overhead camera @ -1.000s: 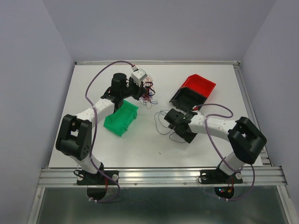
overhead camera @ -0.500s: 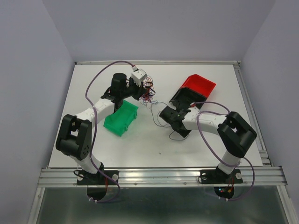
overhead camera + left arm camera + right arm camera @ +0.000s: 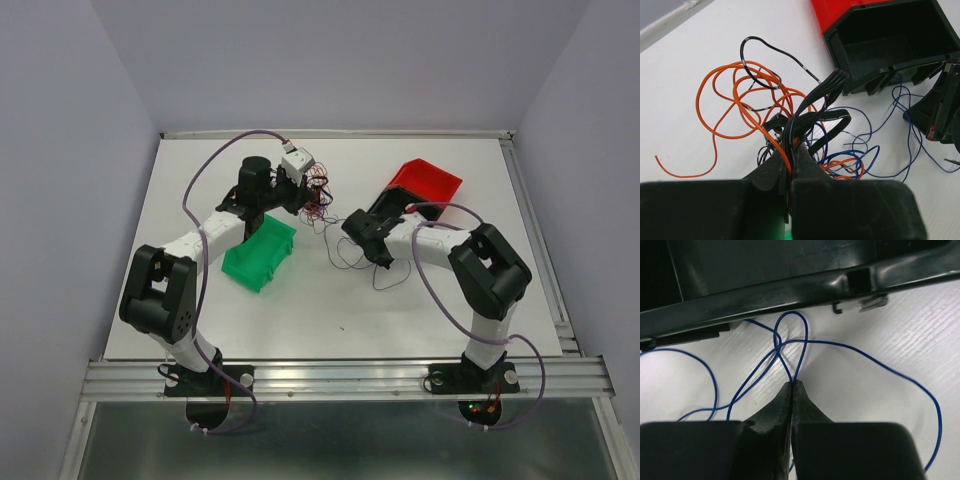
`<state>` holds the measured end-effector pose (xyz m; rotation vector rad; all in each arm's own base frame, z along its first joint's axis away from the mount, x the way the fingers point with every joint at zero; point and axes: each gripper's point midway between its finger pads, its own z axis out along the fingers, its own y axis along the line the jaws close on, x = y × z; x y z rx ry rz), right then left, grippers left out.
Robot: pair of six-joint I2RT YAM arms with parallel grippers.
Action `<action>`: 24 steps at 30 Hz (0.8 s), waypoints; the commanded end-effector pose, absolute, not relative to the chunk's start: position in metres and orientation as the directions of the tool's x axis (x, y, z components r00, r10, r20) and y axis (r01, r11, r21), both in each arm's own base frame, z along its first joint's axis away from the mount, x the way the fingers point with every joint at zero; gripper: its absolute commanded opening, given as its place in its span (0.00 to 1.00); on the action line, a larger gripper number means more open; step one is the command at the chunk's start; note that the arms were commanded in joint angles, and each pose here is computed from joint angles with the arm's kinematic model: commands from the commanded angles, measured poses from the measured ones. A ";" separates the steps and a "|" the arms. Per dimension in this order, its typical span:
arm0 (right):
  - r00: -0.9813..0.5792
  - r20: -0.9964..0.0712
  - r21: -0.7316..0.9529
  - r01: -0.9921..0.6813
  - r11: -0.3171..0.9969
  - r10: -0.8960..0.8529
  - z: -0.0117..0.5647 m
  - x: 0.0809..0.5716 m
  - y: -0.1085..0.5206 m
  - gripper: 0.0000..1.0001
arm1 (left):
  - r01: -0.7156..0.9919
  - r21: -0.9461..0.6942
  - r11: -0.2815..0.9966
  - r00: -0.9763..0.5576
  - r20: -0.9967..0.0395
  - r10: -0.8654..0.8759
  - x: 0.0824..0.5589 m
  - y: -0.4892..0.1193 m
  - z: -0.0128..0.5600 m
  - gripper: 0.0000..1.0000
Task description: Untangle the cables
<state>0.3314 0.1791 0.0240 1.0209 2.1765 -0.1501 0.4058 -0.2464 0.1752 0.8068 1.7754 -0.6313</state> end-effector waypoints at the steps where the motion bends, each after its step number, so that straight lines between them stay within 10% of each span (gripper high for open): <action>1: -0.490 -0.624 0.183 0.666 0.723 0.609 0.026 0.335 0.194 0.01 | 0.787 0.004 0.617 -0.154 -0.967 0.203 0.411 -0.249 0.199 0.00; 24: -0.125 -0.839 0.542 -0.095 0.835 0.530 0.378 0.340 0.192 0.01 | 0.773 -0.001 0.635 -0.188 -0.956 0.227 0.420 -0.248 0.185 0.00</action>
